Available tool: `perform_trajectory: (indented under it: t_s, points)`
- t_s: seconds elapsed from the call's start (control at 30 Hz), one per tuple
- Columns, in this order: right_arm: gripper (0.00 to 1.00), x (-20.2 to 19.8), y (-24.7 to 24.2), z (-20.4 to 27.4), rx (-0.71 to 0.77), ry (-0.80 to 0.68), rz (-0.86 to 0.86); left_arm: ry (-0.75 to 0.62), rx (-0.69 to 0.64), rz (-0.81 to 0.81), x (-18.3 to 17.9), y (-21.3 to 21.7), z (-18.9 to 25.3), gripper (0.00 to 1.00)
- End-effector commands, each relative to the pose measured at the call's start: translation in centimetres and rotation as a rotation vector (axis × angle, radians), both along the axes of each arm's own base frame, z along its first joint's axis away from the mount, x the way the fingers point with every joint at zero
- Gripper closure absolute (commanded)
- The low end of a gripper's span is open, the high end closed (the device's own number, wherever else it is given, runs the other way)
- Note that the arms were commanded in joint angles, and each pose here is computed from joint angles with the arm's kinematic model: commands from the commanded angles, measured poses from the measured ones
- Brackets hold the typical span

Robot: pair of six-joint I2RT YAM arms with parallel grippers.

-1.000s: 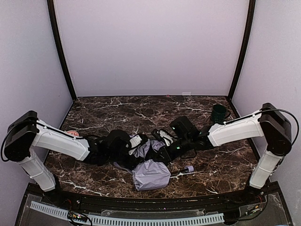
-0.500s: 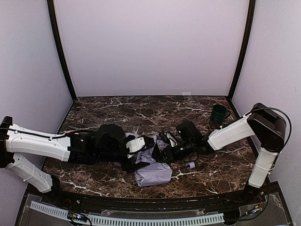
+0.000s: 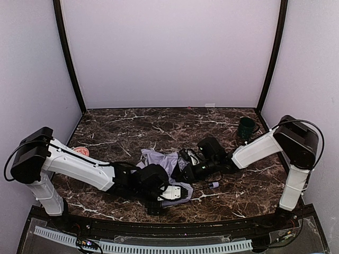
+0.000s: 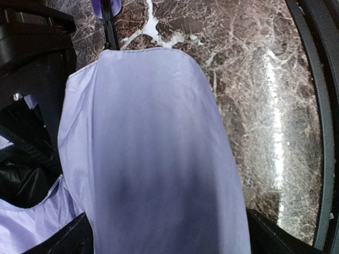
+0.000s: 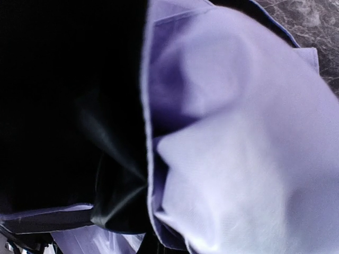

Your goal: Put away the umbrella

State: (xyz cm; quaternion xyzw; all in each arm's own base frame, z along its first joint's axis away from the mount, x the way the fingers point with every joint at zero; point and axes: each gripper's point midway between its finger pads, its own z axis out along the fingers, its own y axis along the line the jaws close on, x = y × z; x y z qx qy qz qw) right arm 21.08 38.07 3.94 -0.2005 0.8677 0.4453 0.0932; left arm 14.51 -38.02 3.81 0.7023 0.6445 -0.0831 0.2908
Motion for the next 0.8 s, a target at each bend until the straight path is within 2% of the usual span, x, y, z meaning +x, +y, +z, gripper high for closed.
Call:
perform_trajectory:
  t_s: [0.0,0.1,0.23,0.3,0.4,0.47,0.6,0.77]
  points:
    - [1.0,0.3,-0.5,-1.2,-0.037,0.024,-0.021,0.009,0.103,0.044,0.4,1.8,-2.4,0.01]
    - [1.0,0.4,-0.5,-0.7,-0.035,0.022,-0.009,0.007,0.119,0.059,0.6,2.7,-3.2,0.01]
    - [0.99,0.7,-0.5,0.2,-0.044,0.004,0.001,0.096,0.146,0.08,0.6,4.1,-4.4,0.05]
    - [0.97,1.1,-0.7,0.7,-0.053,-0.013,-0.006,0.135,0.157,0.085,0.5,4.5,-4.9,0.07]
    - [0.87,2.3,-1.6,1.5,-0.072,-0.045,-0.061,0.196,0.163,0.102,0.5,4.6,-5.2,0.1]
    - [0.84,3.3,-2.6,2.1,-0.082,-0.064,-0.112,0.245,0.152,0.108,0.2,4.5,-5.1,0.13]
    - [0.81,5.8,-5.8,1.4,-0.198,-0.109,-0.225,0.295,0.144,0.104,-0.3,4.7,-5.3,0.14]
    - [0.79,6.9,-8.6,2.4,-0.203,-0.139,-0.253,0.342,0.126,0.096,-0.5,4.5,-5.1,0.15]
